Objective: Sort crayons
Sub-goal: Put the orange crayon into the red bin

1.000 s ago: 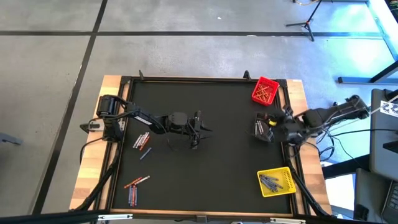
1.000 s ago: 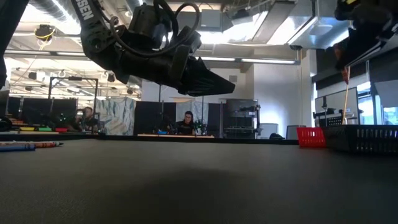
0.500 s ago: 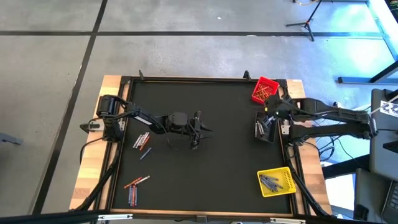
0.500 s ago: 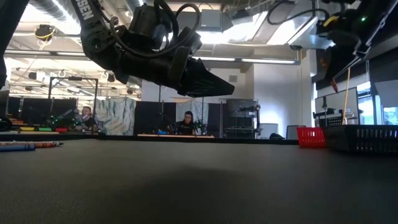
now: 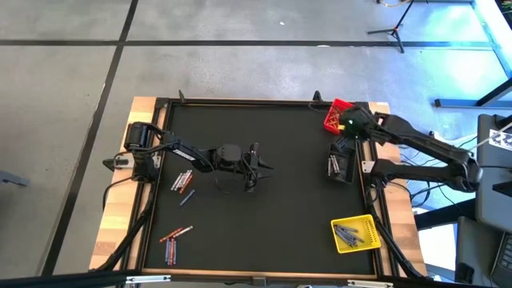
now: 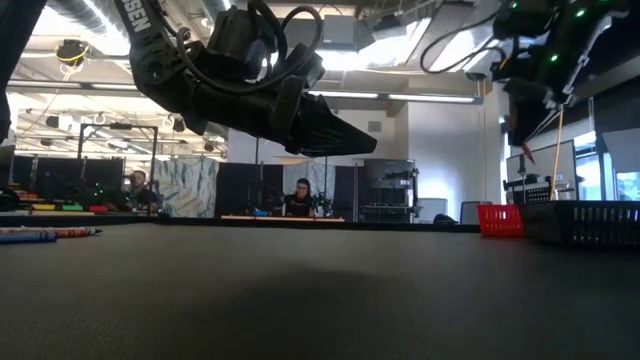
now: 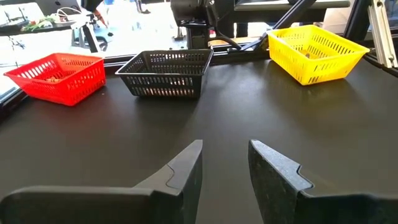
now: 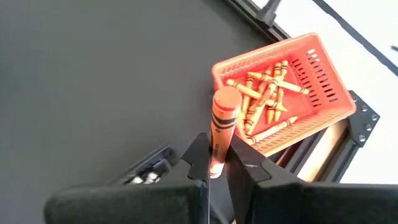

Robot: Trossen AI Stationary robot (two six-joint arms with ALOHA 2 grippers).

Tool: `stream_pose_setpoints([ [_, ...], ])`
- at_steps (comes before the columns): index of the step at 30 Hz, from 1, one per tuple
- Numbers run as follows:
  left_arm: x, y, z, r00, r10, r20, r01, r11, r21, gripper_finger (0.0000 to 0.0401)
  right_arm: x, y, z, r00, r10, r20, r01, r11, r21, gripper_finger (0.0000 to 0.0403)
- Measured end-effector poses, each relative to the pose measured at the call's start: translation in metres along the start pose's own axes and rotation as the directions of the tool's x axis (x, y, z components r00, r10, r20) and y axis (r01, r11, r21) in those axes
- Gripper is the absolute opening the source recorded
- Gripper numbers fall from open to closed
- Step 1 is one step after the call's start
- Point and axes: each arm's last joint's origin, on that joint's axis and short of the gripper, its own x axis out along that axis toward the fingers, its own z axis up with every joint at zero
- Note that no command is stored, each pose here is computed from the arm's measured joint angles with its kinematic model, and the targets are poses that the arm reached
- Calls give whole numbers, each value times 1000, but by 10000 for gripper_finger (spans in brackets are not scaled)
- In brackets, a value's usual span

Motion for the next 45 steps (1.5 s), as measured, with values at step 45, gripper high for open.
stream_pose_setpoints([
  [45,0,0,0,1000,1,-2,-1,1000,24,120,112,-46,35,956,-170,-238,191,979,66,76],
])
